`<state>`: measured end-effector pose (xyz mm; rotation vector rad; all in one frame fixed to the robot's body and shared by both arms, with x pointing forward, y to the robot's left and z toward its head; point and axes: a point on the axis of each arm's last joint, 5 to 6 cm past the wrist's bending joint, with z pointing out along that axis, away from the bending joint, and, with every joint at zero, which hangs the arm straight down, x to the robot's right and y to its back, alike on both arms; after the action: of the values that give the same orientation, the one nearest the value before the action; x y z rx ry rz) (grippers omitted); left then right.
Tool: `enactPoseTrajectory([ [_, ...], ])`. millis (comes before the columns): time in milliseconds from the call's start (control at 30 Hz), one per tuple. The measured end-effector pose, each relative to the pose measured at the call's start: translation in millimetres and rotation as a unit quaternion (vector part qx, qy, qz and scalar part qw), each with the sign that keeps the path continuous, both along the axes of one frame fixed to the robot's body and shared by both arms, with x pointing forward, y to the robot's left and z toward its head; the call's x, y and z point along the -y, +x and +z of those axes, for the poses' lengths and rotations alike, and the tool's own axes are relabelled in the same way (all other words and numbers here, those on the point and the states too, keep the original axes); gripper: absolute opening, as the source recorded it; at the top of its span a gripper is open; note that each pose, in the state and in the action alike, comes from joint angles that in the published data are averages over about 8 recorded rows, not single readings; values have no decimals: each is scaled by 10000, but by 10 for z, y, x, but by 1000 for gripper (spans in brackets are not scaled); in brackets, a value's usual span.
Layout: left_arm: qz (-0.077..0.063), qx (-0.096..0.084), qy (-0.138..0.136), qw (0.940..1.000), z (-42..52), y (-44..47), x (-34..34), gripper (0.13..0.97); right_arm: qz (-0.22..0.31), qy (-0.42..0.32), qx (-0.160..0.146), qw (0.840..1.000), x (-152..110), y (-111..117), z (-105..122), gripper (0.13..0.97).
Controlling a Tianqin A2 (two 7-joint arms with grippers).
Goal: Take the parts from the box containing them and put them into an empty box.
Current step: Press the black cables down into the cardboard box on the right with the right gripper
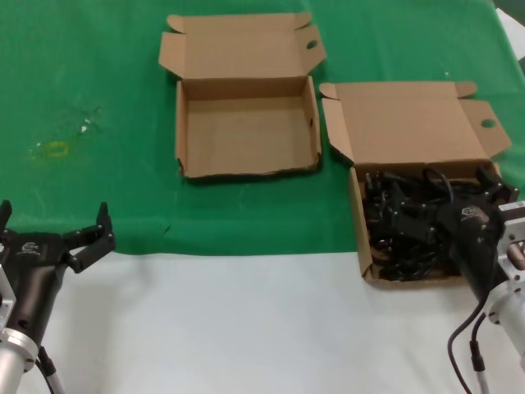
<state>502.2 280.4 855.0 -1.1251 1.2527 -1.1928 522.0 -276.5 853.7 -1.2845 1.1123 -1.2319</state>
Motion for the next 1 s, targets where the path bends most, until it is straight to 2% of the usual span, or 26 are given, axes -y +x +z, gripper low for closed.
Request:
enactPoseTrajectory([
  [1000, 0, 0, 0, 10000, 0, 0, 0, 947, 0, 0, 0, 10000, 0, 0, 0, 966],
])
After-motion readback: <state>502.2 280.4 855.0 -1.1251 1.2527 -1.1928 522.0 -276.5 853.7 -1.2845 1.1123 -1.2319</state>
